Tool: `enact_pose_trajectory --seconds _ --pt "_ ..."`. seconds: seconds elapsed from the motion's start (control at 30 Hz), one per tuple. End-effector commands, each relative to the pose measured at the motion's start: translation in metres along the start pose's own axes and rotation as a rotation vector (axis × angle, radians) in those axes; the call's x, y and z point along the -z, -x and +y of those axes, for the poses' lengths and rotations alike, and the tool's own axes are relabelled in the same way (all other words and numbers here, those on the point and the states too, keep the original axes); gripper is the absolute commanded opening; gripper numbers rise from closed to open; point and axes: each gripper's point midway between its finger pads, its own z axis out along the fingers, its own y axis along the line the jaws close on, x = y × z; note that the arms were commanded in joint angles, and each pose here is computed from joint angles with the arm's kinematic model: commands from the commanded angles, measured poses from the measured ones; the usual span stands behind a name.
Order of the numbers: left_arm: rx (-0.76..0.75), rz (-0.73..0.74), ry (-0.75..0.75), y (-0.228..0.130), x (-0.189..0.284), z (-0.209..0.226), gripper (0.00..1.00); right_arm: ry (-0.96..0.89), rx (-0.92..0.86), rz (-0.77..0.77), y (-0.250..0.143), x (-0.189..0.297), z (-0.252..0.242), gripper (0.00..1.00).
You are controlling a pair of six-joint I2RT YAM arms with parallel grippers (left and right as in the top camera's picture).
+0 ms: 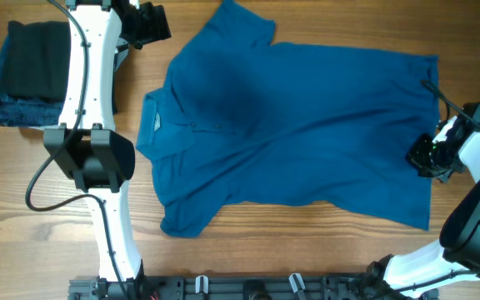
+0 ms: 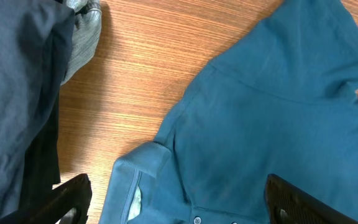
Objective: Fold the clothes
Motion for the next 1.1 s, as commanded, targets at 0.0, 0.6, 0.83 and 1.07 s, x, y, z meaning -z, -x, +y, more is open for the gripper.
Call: enact_pose_trajectory --seconds 0.0,0.6,0.83,1.07 --pt "-0.007 0.007 0.058 -0.001 -0.005 0.013 0.89 -0.302 -0.127 0.009 -0.013 -0.005 -0.062 0.04" --pt "-0.029 0.072 -0.046 -0.023 0.031 0.002 0.82 0.109 -0.058 -0.15 0.069 0.142 -0.001 0.48" --pt "-0.012 -0.088 -0.119 -0.069 0.187 -0.016 0.91 0.109 -0.117 -0.22 0.015 0.213 0.003 0.52" --pt "-0.131 0.006 -0.051 -0.172 0.204 -0.048 1.0 -0.045 -0.26 -0.124 -0.058 0.155 -0.034 0.83"
